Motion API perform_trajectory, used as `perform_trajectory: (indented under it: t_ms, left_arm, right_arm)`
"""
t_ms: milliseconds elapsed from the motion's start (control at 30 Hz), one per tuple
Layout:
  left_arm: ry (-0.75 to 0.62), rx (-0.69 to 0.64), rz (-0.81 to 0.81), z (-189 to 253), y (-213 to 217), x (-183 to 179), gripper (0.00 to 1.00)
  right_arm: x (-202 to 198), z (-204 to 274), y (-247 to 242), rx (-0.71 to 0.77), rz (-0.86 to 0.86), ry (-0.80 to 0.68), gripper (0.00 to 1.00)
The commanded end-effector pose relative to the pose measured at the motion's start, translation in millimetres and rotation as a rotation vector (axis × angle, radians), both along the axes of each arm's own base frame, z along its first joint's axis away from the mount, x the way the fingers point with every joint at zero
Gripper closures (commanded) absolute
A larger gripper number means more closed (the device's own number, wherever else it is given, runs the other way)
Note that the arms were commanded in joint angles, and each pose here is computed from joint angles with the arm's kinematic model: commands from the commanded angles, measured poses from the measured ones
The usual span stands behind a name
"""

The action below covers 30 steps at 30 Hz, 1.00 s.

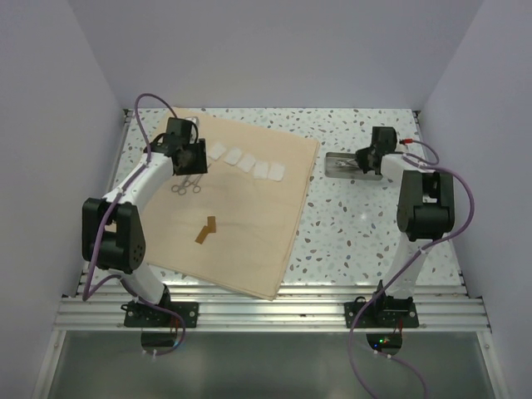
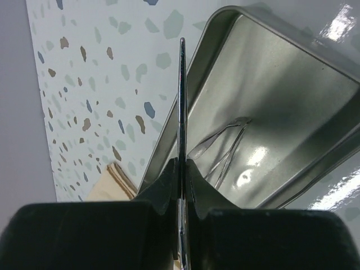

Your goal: Prepare the surgical pack

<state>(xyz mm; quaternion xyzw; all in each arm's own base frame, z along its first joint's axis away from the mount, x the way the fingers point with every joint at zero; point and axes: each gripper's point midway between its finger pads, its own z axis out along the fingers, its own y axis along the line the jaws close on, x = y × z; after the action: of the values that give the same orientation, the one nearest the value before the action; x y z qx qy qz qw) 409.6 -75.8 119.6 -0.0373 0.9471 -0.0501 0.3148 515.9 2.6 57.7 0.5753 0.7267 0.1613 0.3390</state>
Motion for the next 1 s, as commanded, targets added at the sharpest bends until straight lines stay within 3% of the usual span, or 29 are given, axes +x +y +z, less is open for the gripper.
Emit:
perform_trajectory:
  t_ms: [0, 133, 233, 367, 533, 767, 967]
  left_arm:
    - [-0.054, 0.026, -0.007, 23.6, 2.3, 10.2, 0.47]
    - [-0.043, 0.027, -0.006, 19.3, 2.1, 10.8, 0.47]
    - [-0.029, 0.034, -0.009, 12.0, 2.2, 12.7, 0.46]
    - [-0.003, 0.074, -0.008, 0.0, 7.3, 17.9, 0.47]
    - [0.028, 0.158, -0.011, -17.0, 20.3, 30.5, 0.47]
    - [0.081, 0.196, -0.081, -41.3, 22.1, 58.5, 0.62]
    - [0.077, 0.173, -0.143, -58.5, 12.1, 75.2, 0.55]
  right_arm:
    - [12.9, 12.2, -11.1, -0.039, -0.027, -0.029, 0.96]
    - [10.4, 11.6, -11.5, -0.048, -0.015, -0.014, 0.70]
    - [6.7, 14.7, -6.7, -0.040, 0.018, 0.003, 0.62]
    - [-14.4, 27.6, 7.2, -0.036, 0.088, 0.074, 0.59]
    - [-31.6, 76.0, 15.5, -0.114, 0.237, 0.073, 0.57]
    - [-60.2, 101.8, 98.9, -0.225, 0.656, 0.066, 0.56]
    - [-88.0, 98.9, 137.2, -0.213, 0.824, 0.059, 0.55]
